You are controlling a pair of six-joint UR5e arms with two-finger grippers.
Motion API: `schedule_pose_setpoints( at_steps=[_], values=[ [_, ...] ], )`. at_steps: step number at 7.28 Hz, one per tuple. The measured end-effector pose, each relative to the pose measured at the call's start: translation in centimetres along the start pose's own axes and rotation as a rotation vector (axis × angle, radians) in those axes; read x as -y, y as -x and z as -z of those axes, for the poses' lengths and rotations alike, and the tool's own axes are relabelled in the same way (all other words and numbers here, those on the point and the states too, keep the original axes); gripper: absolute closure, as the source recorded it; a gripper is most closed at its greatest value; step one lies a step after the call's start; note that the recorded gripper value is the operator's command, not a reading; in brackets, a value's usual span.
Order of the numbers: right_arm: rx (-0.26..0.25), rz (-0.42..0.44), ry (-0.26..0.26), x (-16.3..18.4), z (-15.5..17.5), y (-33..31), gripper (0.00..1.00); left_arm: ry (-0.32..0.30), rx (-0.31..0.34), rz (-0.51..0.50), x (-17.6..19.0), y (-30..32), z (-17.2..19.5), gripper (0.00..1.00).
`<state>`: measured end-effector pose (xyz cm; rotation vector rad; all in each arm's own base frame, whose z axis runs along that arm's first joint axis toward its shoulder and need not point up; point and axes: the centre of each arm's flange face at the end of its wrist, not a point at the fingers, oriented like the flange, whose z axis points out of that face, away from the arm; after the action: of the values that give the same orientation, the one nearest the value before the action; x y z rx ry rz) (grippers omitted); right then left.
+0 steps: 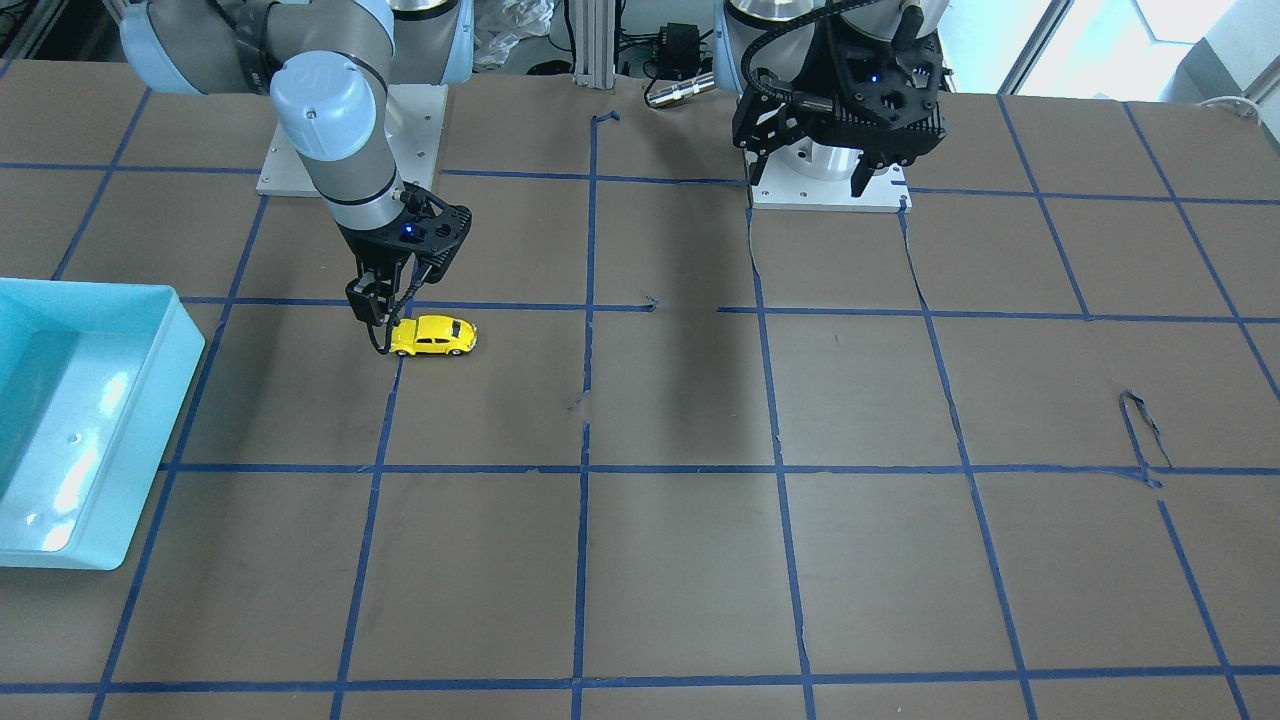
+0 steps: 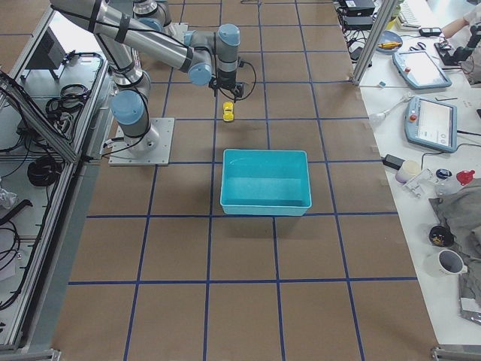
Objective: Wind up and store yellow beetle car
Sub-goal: 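Lower the right gripper onto the car while the left arm retracts, then close the right gripper on the yellow beetle car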
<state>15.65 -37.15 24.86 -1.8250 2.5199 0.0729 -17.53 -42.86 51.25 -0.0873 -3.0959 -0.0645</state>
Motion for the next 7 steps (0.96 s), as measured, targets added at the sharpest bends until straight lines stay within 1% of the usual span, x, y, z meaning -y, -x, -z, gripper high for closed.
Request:
schedule_pose_setpoints(
  at_steps=[1,2,3,4,6,7],
  values=[
    [-0.022,0.051,-0.009,-0.1,-1.3,0.3,0.00,-0.004,-0.002,0.002,0.0,0.1,0.1,0.00],
    [-0.044,0.102,-0.015,0.2,-2.7,-0.2,0.00,-0.033,-0.003,0.000,0.4,0.2,0.4,0.00],
    [-0.063,0.144,-0.021,0.6,-4.1,-0.9,0.00,-0.085,-0.003,-0.005,1.0,0.3,0.8,0.00],
    [-0.069,0.172,-0.022,0.9,-5.1,-1.4,0.00,-0.118,-0.003,-0.007,1.3,0.3,1.1,0.00],
    [-0.067,0.196,-0.022,1.1,-5.8,-1.5,0.00,-0.135,-0.004,-0.006,1.3,0.5,1.2,0.00],
    [-0.066,0.202,-0.022,1.3,-6.0,-1.4,0.20,-0.135,-0.006,-0.005,1.3,0.5,1.2,0.00]
  ],
)
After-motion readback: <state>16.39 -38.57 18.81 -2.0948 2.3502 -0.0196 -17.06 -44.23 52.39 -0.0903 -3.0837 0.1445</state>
